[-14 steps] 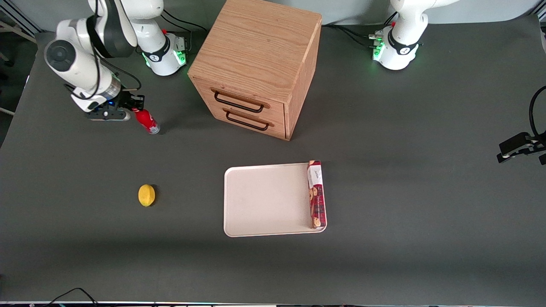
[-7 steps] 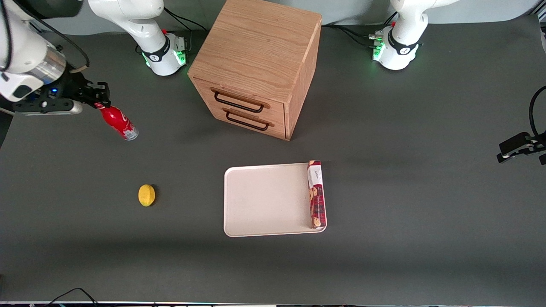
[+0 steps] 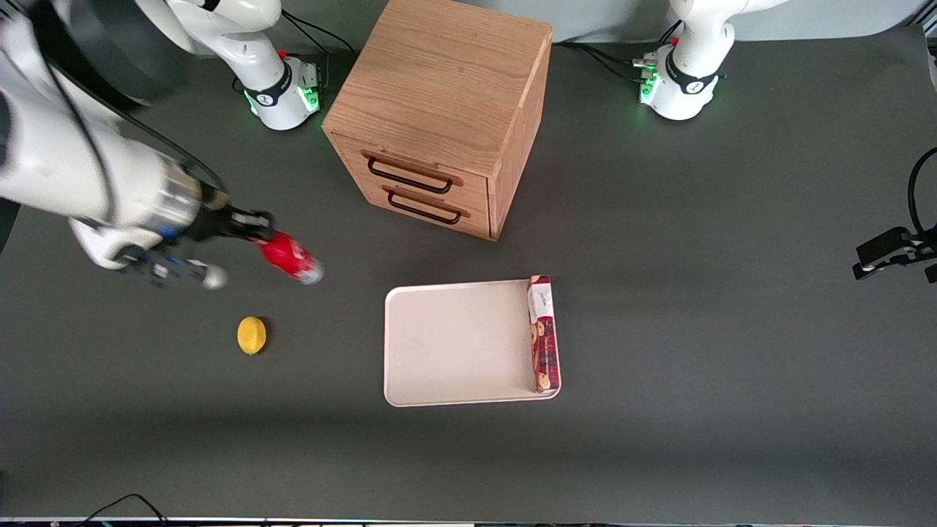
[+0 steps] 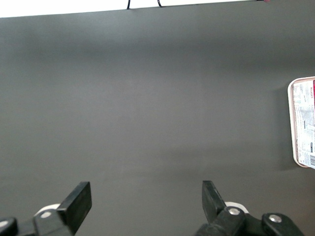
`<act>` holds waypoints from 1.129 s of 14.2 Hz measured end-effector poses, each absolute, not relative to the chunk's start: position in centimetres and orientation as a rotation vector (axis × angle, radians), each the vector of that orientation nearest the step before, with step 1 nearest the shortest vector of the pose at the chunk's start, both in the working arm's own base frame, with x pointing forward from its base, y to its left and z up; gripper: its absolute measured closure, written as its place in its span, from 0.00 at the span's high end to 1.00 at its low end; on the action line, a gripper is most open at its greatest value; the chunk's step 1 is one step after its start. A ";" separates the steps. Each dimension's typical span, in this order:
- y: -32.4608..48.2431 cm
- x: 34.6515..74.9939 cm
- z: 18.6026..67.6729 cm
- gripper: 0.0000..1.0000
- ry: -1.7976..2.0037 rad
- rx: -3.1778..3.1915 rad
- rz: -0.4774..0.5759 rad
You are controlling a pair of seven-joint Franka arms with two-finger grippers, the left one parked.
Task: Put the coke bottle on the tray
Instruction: 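Lift the bottle and carry it with the right gripper toward the white tray, then lower the bottle upright onto the tray and open the right gripper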
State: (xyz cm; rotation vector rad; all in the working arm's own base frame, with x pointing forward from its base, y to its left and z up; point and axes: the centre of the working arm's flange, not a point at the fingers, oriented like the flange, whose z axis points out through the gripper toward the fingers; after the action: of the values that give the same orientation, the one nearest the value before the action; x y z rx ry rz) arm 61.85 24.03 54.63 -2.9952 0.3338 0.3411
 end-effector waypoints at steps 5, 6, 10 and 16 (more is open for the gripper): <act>31.9 64.5 42.1 0.31 0.548 -3.024 0.356; 32.2 65.0 40.0 0.31 0.571 -3.039 0.339; 32.7 66.0 34.3 0.31 0.600 -3.031 0.333; 33.0 66.1 34.8 0.55 0.615 -3.026 0.305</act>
State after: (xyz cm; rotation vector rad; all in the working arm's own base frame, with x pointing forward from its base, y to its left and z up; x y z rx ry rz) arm 66.08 32.96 34.75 -3.0263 0.6151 0.3050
